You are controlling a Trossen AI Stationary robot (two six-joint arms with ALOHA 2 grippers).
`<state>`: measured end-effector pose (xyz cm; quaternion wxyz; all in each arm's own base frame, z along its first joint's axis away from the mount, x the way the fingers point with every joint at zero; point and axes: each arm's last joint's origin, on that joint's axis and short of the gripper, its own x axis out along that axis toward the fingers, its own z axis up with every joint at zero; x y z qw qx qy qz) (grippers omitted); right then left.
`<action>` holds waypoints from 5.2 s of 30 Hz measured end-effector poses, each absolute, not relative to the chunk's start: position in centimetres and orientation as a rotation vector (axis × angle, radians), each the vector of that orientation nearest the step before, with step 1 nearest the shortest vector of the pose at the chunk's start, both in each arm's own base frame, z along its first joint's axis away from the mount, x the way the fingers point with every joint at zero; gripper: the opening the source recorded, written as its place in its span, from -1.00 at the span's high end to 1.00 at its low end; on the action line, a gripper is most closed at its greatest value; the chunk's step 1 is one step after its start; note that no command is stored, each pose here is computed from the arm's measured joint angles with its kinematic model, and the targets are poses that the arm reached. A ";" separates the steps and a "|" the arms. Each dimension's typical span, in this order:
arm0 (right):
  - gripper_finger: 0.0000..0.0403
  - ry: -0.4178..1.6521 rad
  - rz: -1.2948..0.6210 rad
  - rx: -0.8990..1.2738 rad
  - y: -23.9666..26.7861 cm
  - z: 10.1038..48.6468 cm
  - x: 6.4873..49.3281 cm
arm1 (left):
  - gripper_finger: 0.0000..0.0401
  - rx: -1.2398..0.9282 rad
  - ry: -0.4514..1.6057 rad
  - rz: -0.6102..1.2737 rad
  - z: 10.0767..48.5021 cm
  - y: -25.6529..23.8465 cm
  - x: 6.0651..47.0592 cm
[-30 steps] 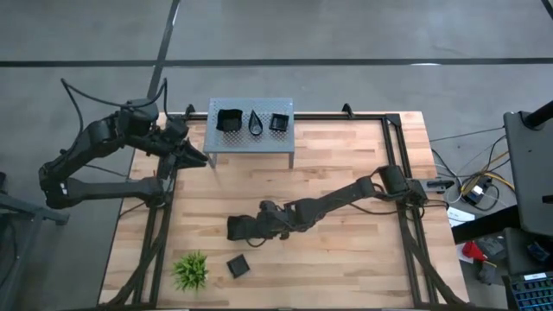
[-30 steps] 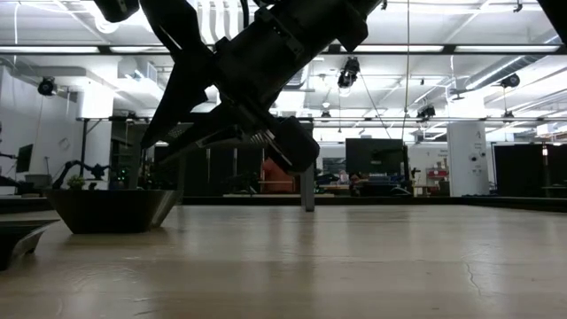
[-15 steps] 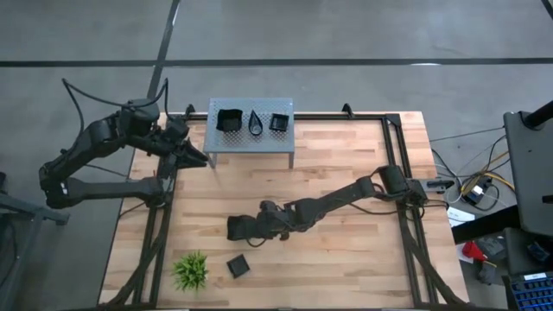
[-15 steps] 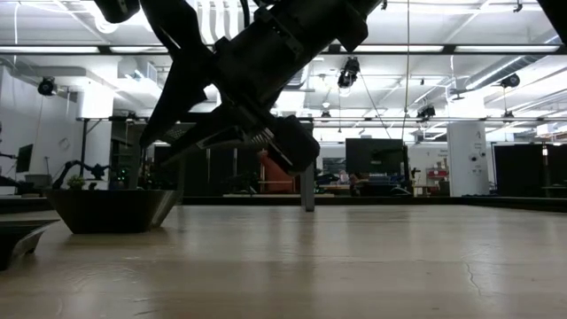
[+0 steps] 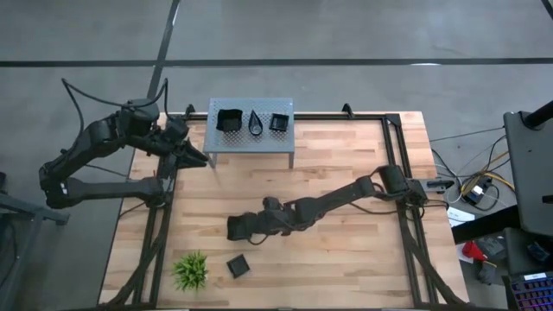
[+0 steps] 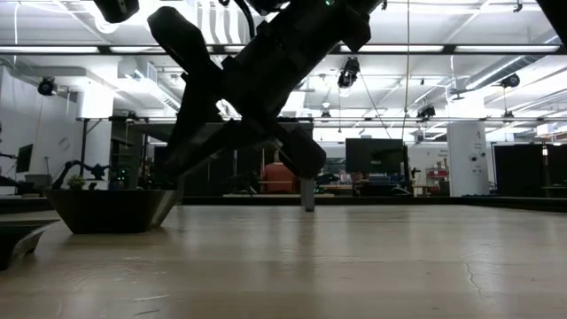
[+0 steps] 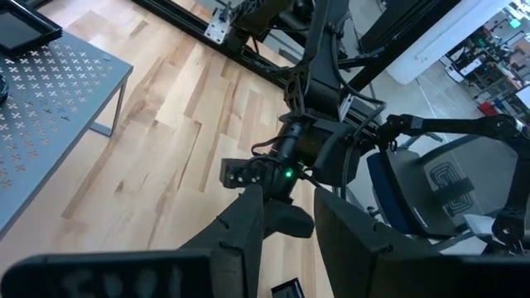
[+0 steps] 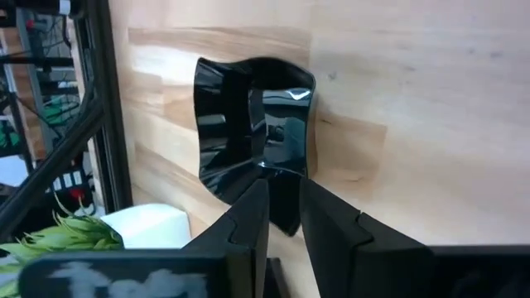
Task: Pick & Place Mini shaped plates
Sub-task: Stack the distorted square plate on top of the other square plates on the shelf
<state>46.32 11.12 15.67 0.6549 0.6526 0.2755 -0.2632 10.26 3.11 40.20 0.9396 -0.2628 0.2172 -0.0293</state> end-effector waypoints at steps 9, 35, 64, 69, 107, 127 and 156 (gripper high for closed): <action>0.50 0.636 -0.632 1.500 11.1 14.3 46.5 | 0.48 -0.535 0.443 -0.060 40.2 3.1 10.3; 0.71 0.651 -0.630 1.474 10.9 12.3 47.0 | 0.48 -0.539 0.444 -0.059 40.2 3.1 10.3; 0.96 1.113 0.676 1.723 12.0 21.6 48.2 | 0.48 -0.378 0.330 -0.596 40.5 2.2 13.4; 0.96 1.110 0.716 1.805 10.7 22.6 48.4 | 0.48 -0.368 0.267 -0.717 41.5 1.1 15.0; 0.96 1.003 0.772 1.814 8.4 24.1 48.6 | 0.48 -0.407 0.570 -0.975 37.1 -7.2 22.6; 0.96 1.009 0.783 1.806 8.4 24.1 48.6 | 0.48 -0.385 0.580 -0.981 36.8 -7.9 22.8; 0.67 0.787 0.689 1.778 7.7 23.7 49.1 | 1.00 -0.349 0.662 -1.076 36.1 -7.9 21.6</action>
